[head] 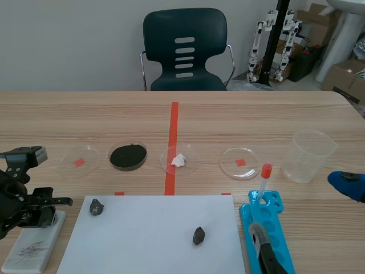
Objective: Rub the mineral on the streak plate
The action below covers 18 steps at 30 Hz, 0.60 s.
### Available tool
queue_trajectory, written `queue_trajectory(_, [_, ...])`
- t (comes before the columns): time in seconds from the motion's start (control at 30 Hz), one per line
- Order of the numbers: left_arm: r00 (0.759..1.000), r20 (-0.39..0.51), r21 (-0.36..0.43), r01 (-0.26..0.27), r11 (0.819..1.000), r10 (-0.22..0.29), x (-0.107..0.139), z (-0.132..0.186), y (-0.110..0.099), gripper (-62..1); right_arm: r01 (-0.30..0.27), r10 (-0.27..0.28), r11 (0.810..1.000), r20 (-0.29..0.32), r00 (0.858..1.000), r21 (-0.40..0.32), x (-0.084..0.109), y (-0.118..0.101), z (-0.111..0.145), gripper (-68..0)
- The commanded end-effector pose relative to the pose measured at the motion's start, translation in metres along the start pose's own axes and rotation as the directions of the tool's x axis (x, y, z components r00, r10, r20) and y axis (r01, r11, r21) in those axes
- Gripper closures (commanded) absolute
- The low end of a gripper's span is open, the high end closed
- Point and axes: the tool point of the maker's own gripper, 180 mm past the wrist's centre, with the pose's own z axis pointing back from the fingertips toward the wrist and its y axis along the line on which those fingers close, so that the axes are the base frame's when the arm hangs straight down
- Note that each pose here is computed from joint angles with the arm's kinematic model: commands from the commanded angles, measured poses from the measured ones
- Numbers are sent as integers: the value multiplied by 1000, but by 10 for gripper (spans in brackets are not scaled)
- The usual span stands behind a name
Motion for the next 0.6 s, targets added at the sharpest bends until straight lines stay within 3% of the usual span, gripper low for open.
queue_trajectory(0.0, [1000, -27, -32, 3, 999, -4, -11, -6, -13, -70, 3, -3, 1000, 25, 1000, 4, 6, 0, -1, -655])
queue_trajectory(0.1, [999, -34, 83, 3, 997, 0, -12, -5, 8, -70, 3, -3, 1000, 25, 1000, 4, 6, 0, -1, -655])
queue_trajectory(0.23, [999, -45, 216, 13, 976, -3, -14, -2, 32, -70, 3, -3, 1000, 25, 1000, 4, 6, 0, -1, -655])
queue_trajectory(0.4, [999, -34, 295, 8, 956, 3, -12, 2, 46, -70, 3, -3, 1000, 25, 1000, 4, 6, 0, -1, -655])
queue_trajectory(0.57, [1000, -29, 322, 3, 947, 7, -11, 4, 51, -70, 3, -3, 1000, 25, 1000, 4, 6, 0, -1, -655])
